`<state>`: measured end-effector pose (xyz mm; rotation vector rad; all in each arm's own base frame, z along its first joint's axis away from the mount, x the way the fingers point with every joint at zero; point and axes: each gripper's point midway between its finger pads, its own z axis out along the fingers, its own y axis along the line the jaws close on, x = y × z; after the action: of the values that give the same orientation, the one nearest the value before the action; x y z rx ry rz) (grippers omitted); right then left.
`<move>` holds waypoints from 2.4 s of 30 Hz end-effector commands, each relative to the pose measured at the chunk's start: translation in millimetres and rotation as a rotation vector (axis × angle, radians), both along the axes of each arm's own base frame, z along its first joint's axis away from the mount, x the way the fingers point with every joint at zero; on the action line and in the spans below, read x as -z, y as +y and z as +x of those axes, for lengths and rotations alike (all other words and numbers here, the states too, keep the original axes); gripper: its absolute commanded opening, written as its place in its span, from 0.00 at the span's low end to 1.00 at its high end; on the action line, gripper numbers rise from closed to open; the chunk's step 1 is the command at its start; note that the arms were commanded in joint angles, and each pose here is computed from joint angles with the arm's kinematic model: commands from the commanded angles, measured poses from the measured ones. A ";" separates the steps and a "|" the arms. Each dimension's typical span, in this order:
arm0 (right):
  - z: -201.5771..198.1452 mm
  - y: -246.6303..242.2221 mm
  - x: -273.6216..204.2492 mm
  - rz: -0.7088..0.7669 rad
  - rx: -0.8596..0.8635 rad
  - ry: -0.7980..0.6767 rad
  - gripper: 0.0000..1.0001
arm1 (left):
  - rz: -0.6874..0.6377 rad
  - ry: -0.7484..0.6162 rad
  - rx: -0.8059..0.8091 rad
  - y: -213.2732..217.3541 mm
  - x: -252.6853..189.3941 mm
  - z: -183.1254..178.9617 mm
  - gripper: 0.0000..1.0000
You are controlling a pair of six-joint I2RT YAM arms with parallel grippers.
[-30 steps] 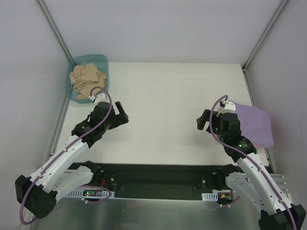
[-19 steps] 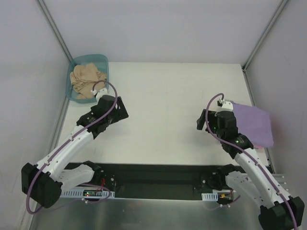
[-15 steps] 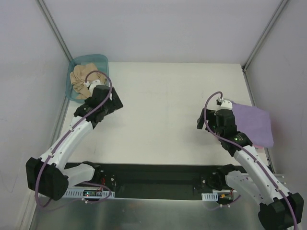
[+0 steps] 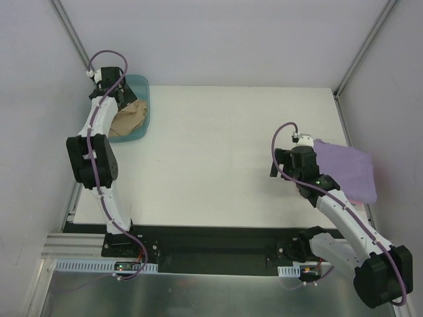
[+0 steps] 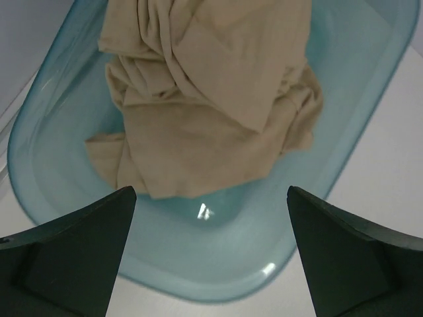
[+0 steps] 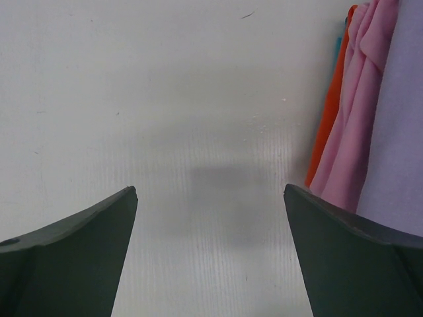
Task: Fold and stack the t-shirts
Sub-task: Grab crumpled tshirt from bin with the left arm, then move the tshirt to the center of the board
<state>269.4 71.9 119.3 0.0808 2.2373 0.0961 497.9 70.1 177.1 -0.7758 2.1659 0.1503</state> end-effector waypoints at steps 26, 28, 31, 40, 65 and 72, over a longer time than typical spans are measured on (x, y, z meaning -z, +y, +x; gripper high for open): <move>19.3 5.2 -0.8 -0.037 -0.014 0.011 0.97 | -0.008 -0.147 0.020 76.1 -5.8 116.8 0.00; 18.8 5.5 -1.8 -0.028 -0.013 0.006 0.97 | -0.031 -0.211 0.068 62.8 -43.8 108.6 0.00; 17.2 9.6 -7.2 -0.002 -0.027 -0.012 0.97 | -0.166 -0.290 0.178 31.5 -65.7 96.1 0.00; 4.9 12.2 -29.3 0.059 -0.054 -0.097 0.97 | -0.165 -0.353 0.300 -42.3 -97.2 56.8 0.00; -16.6 0.2 -65.3 0.127 -0.005 -0.223 0.97 | -0.296 -0.907 1.139 -308.0 -346.7 -200.5 0.00; -19.4 -9.5 -64.4 0.100 0.036 -0.210 0.97 | -0.324 -0.605 1.209 -378.4 -212.6 -189.0 0.04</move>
<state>250.6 69.3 176.1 0.1165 2.0301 0.2180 303.0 -277.4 454.9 0.3682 1.5951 -0.9448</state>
